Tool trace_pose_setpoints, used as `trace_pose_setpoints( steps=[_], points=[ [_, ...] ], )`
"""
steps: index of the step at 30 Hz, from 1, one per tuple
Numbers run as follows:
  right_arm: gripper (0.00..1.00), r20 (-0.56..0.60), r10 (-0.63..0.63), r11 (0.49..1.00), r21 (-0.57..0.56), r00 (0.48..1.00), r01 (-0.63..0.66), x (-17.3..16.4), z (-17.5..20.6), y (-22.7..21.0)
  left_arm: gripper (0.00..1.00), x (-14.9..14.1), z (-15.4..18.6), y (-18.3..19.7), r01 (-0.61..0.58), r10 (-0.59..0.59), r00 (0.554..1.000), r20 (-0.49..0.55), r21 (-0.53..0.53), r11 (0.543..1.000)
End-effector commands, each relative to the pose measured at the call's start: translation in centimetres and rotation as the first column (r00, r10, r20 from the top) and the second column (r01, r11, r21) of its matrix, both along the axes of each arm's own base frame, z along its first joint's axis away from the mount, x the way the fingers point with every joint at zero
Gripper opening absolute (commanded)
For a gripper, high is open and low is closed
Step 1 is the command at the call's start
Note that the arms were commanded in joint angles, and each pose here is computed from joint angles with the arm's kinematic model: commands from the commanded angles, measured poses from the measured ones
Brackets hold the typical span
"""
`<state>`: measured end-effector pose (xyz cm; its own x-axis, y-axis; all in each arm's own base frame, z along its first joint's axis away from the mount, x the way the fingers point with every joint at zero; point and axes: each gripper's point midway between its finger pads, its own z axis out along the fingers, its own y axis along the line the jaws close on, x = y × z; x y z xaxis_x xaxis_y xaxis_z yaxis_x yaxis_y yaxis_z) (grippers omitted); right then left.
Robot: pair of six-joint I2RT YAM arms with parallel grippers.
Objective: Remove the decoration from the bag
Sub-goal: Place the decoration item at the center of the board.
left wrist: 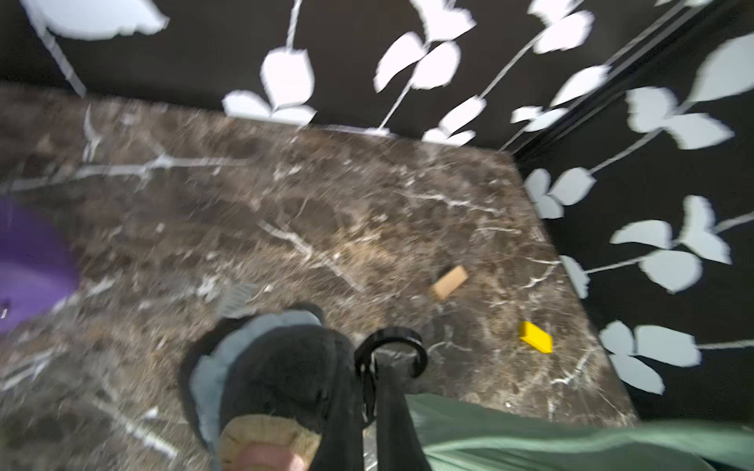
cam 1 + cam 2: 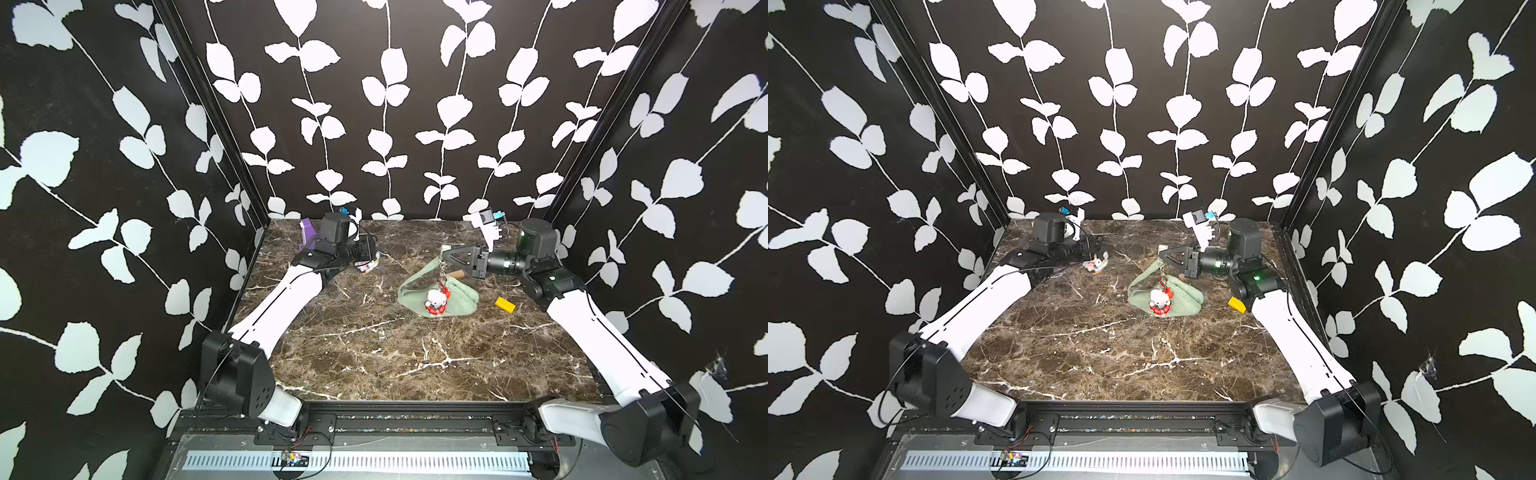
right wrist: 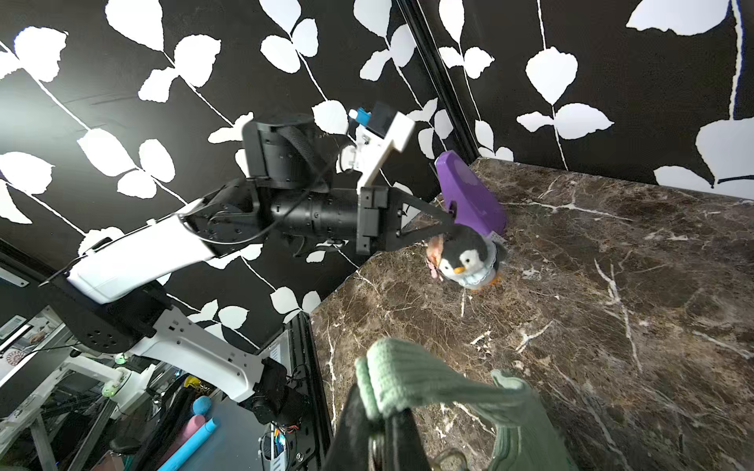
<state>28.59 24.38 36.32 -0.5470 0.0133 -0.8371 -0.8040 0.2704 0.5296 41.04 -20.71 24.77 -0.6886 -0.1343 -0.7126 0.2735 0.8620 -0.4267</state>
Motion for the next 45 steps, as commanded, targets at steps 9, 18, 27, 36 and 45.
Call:
trace_pose_setpoints(
  steps=[9,18,27,36,45],
  points=[
    [0.0,0.024,0.054,0.998,0.034,0.998,-0.055,-1.1,1.0,0.1,0.22,0.3,-5.5,2.6,-0.142,0.156,0.972,-0.175,0.093,0.985],
    [0.0,0.016,0.064,0.997,0.034,0.998,-0.064,-1.4,0.7,0.1,0.23,0.0,-7.3,4.3,-0.162,0.192,0.958,-0.213,0.148,0.976],
    [0.0,0.006,0.07,0.997,0.035,0.998,-0.07,-1.4,0.4,0.1,0.25,-0.3,-8.5,4.8,-0.157,0.196,0.954,-0.225,0.183,0.971],
    [0.0,0.009,0.072,0.997,0.036,0.997,-0.072,-1.7,0.5,0.1,0.3,-0.7,-8.9,4.4,-0.132,0.173,0.952,-0.251,0.17,0.977],
    [0.0,0.012,0.065,0.997,0.04,0.998,-0.065,-1.7,1.0,0.0,0.36,-1.2,-6.0,2.9,-0.011,0.037,0.981,-0.192,0.135,0.991]
  ],
)
